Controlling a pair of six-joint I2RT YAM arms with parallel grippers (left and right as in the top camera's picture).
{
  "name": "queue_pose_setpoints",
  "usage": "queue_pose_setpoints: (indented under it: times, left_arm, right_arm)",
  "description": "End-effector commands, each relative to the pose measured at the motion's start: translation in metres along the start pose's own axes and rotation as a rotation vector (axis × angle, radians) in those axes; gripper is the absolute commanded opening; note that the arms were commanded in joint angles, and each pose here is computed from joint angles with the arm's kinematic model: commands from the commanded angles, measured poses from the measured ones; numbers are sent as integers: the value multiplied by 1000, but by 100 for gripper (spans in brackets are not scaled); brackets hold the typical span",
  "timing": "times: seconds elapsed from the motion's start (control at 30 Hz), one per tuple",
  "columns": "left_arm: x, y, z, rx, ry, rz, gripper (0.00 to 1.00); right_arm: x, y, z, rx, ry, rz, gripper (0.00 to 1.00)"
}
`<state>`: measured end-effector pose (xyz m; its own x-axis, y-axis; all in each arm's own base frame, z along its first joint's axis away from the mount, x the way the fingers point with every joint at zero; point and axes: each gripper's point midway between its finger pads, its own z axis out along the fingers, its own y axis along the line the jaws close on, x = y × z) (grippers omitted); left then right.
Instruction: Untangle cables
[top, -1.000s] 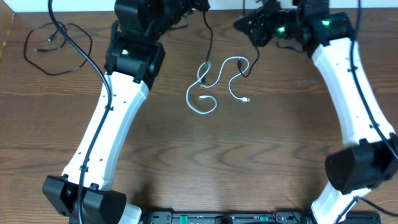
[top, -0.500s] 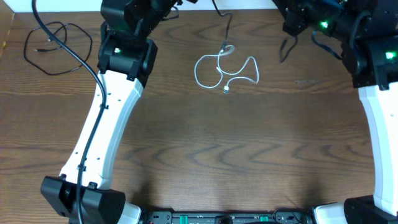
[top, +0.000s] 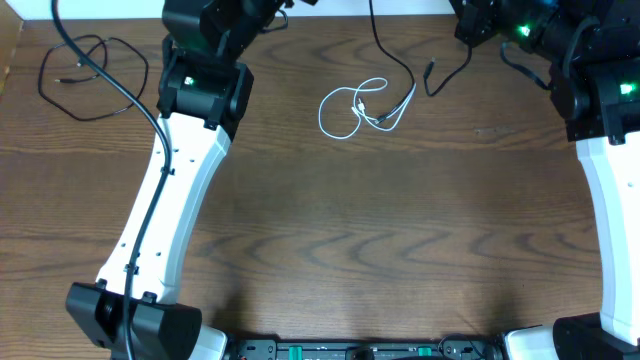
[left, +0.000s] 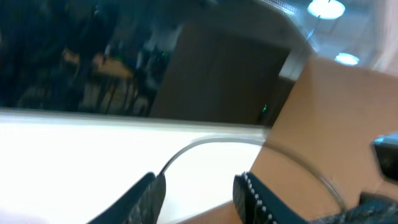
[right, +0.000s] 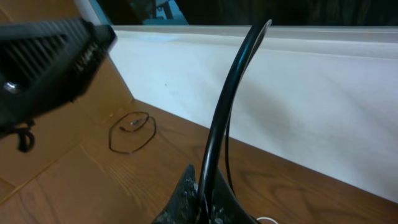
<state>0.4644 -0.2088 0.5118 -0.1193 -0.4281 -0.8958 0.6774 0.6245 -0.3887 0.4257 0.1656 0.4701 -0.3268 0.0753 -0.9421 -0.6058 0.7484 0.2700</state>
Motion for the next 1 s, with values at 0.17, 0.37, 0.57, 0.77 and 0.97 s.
queue_pose_setpoints:
  times: [0.17, 0.37, 0.57, 0.77, 0.97]
  left_arm:
    - [28, 10, -5, -49, 124, 16, 48]
    - [41, 16, -7, -64, 180, 97, 62]
    - [55, 21, -10, -55, 246, 310, 72]
    - [60, 20, -11, -35, 269, 377, 72]
    - [60, 20, -11, -32, 268, 376, 44]
  right_arm:
    - [-14, 39, -9, -201, -36, -19, 1]
    - [-12, 61, -15, -337, -19, -33, 1]
    - [-7, 81, -21, -447, 7, -28, 1]
    - [-3, 97, -24, -520, 30, -14, 1]
    - [-2, 103, -24, -538, 35, -16, 1]
